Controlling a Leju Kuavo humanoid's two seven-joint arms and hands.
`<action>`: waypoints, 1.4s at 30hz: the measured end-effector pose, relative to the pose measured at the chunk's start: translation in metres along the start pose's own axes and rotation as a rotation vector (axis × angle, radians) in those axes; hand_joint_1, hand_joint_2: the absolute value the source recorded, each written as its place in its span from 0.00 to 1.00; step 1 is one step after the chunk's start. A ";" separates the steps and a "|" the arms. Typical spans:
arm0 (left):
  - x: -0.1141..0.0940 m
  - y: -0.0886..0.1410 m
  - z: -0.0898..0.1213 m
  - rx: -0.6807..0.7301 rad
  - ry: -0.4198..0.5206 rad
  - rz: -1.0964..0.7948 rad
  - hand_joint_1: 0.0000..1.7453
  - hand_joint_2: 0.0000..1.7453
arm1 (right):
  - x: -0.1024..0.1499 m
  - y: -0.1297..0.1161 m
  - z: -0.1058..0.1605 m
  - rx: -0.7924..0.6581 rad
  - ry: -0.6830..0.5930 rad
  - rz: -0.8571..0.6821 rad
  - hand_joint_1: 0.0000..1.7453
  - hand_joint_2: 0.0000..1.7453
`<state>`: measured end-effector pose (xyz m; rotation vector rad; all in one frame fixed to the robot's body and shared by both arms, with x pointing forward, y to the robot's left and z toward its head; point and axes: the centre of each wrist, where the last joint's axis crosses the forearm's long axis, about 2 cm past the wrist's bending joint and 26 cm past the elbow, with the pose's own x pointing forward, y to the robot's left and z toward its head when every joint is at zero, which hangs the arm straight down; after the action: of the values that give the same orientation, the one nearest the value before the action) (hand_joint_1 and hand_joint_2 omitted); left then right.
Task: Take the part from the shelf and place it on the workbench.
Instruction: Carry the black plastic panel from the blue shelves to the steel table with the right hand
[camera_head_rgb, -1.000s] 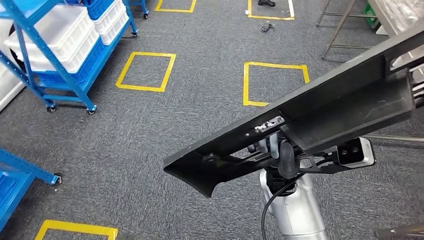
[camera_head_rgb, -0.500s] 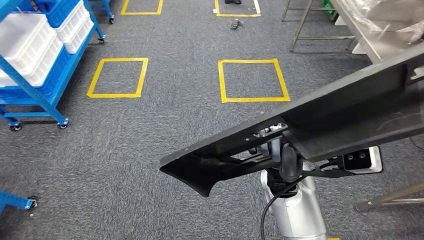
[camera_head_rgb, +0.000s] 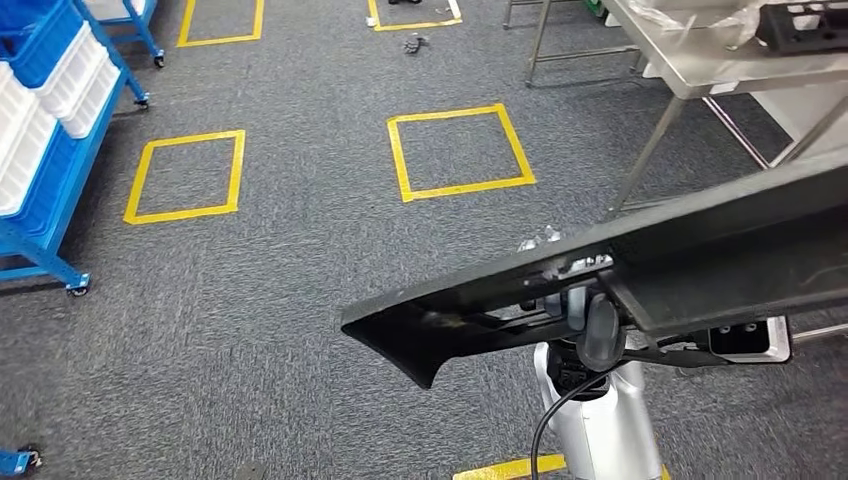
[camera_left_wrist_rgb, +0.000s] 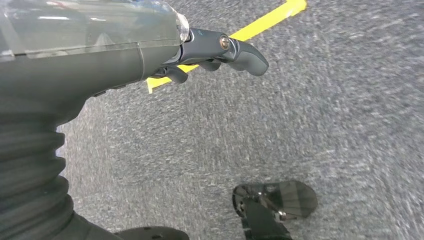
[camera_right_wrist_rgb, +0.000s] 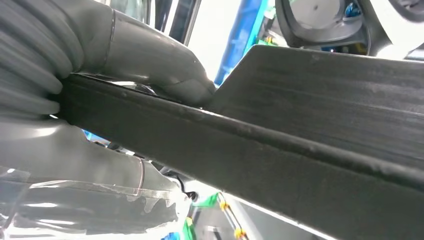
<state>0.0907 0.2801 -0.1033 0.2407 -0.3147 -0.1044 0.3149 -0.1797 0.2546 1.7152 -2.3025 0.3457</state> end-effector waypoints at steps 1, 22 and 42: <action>0.000 0.000 0.000 0.001 0.001 -0.001 0.00 1.00 | 0.000 0.000 0.000 0.000 0.000 0.001 1.00 1.00; -0.003 -0.001 0.001 0.006 0.022 -0.004 0.00 1.00 | 0.004 -0.001 0.010 -0.025 -0.004 0.020 1.00 1.00; -0.011 -0.002 0.002 0.012 0.053 -0.015 0.00 1.00 | 0.002 -0.001 0.011 -0.025 -0.007 0.007 1.00 1.00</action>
<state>0.0799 0.2789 -0.1053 0.2574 -0.2610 -0.1108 0.3144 -0.1856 0.2452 1.6999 -2.3084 0.3112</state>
